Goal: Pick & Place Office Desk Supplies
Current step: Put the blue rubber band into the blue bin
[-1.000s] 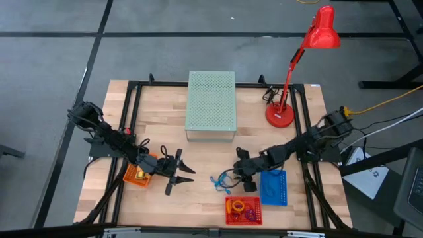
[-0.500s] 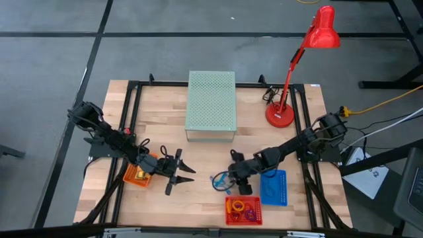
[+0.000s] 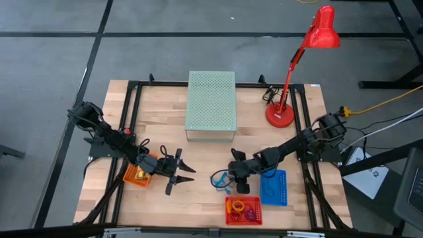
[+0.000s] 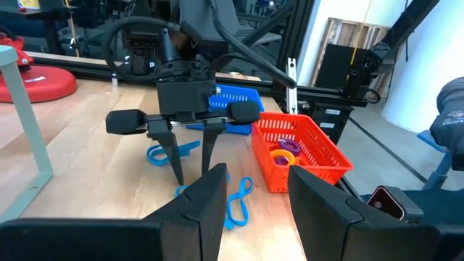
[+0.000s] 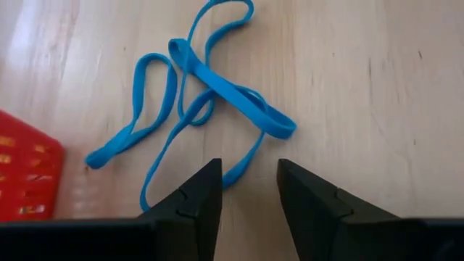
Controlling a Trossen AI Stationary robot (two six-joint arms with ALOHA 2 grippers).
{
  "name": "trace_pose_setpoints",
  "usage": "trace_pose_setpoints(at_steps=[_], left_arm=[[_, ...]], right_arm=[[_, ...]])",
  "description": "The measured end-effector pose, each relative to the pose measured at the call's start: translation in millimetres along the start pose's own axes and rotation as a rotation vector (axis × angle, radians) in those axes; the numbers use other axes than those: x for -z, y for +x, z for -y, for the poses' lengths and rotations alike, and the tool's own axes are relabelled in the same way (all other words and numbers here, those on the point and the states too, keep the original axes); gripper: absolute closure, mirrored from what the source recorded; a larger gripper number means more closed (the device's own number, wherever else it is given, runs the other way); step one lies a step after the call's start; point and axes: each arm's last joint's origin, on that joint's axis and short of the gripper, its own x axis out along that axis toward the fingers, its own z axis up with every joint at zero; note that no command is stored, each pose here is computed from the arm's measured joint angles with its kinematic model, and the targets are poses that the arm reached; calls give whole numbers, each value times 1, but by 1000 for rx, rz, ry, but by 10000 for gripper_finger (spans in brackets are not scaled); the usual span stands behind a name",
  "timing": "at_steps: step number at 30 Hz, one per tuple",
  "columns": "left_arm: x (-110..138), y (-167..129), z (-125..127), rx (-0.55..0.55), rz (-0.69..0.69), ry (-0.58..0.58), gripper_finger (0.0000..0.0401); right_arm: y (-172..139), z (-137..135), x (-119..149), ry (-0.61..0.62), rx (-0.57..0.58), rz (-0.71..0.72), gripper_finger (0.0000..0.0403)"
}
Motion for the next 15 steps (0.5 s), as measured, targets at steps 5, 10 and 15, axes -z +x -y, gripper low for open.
trace_pose_setpoints(at_steps=[5,10,15], left_arm=[[0,0,0,-4,1,0,258],[0,0,0,-4,1,-1,258],[0,0,0,-5,2,-1,258]], right_arm=[[5,-2,-1,15,-48,20,266],[6,-1,-1,60,-17,21,275],[6,0,0,82,21,24,334]])
